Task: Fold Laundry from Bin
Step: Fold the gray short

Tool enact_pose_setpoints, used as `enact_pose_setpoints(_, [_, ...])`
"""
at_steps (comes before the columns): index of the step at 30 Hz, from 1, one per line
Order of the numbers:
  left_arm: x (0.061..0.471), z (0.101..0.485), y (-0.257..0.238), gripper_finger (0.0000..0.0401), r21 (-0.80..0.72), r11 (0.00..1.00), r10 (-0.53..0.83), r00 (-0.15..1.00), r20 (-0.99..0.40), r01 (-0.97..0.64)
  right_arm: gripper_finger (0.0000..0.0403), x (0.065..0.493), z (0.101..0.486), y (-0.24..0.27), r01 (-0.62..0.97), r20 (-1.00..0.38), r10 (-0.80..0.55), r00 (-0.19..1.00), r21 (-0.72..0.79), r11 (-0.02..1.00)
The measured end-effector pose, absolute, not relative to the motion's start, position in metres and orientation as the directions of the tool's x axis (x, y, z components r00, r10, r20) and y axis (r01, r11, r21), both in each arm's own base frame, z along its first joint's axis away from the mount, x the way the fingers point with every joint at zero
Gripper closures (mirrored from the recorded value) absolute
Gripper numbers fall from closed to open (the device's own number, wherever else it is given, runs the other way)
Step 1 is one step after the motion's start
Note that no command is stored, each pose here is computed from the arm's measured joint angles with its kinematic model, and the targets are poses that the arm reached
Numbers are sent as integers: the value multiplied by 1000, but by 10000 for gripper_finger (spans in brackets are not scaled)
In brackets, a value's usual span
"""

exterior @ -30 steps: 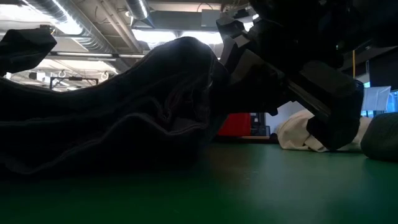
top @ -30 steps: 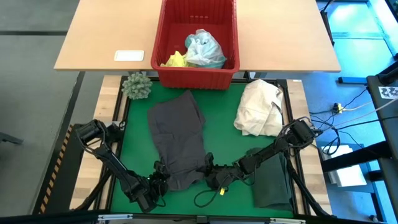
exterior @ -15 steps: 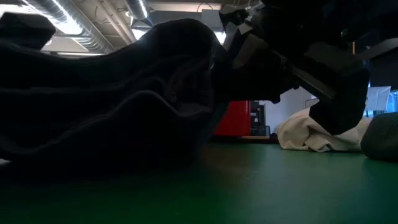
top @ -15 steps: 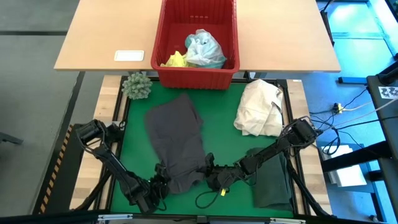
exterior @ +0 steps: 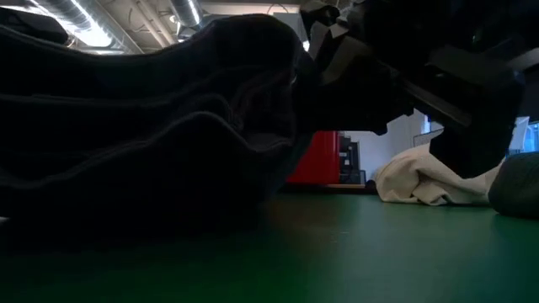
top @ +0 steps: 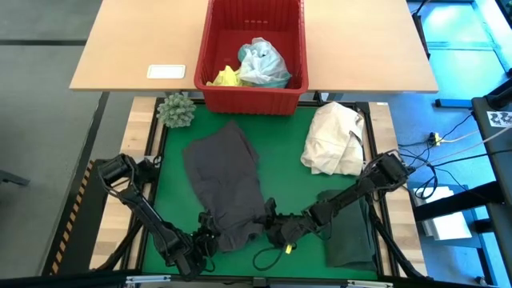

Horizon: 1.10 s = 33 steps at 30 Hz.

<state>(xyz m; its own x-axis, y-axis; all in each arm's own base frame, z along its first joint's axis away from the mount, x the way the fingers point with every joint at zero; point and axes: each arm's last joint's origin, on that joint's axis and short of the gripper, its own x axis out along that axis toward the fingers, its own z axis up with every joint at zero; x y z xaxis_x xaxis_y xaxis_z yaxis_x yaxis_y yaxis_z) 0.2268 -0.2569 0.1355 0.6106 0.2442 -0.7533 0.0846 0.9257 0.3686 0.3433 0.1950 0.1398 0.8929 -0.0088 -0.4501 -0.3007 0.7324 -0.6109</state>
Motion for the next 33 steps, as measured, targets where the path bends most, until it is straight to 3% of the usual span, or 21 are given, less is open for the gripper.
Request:
enact_pose_setpoints(11, [228, 150, -279, 395, 241, 970, 150, 692, -706, 35, 373, 330, 162, 212, -295, -406, 74, 911, -515, 805])
enact_pose_setpoints(23, [240, 200, -315, 395, 46, 998, -10, 776, -631, 50, 373, 303, 172, 250, -469, -400, 326, 857, -340, 815])
enact_pose_setpoints(29, [234, 218, -325, 395, 117, 993, 64, 857, -511, -5, 373, 301, 189, 253, -435, -309, 341, 888, -321, 841])
enact_pose_setpoints(33, [224, 215, -324, 395, 86, 994, 99, 868, -487, -65, 373, 308, 197, 241, -424, -268, 357, 895, -263, 867])
